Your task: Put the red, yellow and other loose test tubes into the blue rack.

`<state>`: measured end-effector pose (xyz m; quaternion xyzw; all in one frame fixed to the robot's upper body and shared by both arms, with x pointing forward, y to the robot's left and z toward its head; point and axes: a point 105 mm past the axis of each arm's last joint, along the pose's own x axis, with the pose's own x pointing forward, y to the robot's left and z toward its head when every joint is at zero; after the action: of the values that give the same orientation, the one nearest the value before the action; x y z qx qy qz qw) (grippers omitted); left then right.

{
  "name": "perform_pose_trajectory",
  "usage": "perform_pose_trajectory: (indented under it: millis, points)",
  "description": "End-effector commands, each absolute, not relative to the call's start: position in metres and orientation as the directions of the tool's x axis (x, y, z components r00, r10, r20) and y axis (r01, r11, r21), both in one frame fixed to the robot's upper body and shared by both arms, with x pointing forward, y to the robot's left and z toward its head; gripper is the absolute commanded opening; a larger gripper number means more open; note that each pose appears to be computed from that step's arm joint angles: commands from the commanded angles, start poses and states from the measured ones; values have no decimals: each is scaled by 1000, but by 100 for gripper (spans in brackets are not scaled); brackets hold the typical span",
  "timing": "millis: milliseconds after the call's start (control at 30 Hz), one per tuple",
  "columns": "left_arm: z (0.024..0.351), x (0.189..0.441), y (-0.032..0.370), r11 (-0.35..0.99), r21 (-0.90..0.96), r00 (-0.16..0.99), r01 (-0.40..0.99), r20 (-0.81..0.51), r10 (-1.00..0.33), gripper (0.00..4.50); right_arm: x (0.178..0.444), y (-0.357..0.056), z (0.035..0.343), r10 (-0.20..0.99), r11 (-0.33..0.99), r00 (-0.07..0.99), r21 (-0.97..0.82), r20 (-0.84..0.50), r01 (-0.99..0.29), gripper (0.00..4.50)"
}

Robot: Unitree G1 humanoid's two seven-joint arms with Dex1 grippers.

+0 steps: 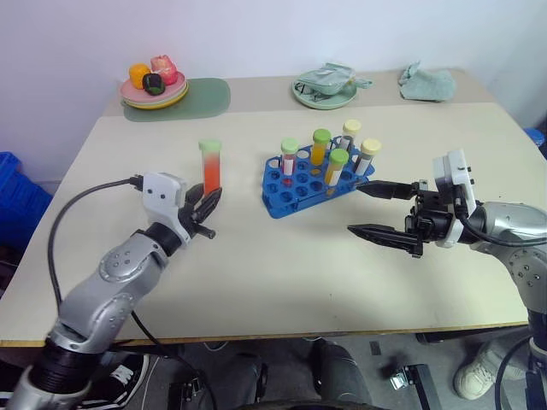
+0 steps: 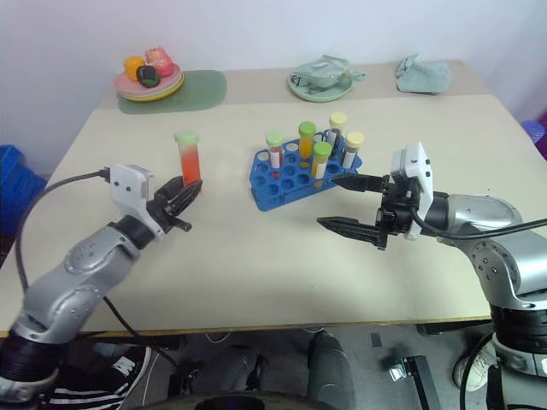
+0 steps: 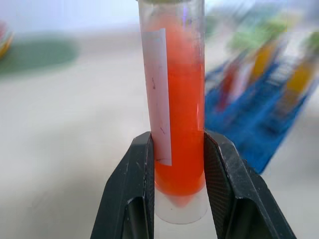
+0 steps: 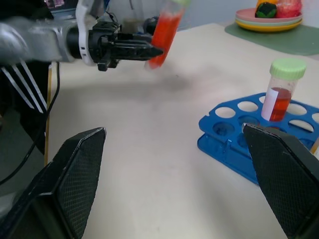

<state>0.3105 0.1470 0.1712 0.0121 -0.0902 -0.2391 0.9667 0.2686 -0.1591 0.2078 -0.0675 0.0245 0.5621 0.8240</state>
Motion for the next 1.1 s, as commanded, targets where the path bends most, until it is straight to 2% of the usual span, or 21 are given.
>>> perform_pose_trajectory:
  millis: [33,233,367,500,833,1100]
  points:
    - [190,309,133,837,184,773,515,322,-546,78,268,-157,218,929,348,359,-120,-88,-930,450]
    - [192,331,89,773,253,643,581,440,-627,78,269,-159,219,925,355,368,-130,-91,-926,450]
    - [196,337,57,715,298,550,632,478,-685,78,269,-161,220,923,361,374,-132,-92,-923,450]
    - [192,346,31,690,291,507,662,504,-699,78,269,-160,220,922,365,377,-130,-84,-922,450]
    - [174,366,22,722,299,534,624,511,-673,78,268,-163,220,915,381,394,-134,-85,-915,450]
    - [155,364,16,711,257,544,655,493,-679,78,268,-165,221,911,392,405,-134,-83,-910,450]
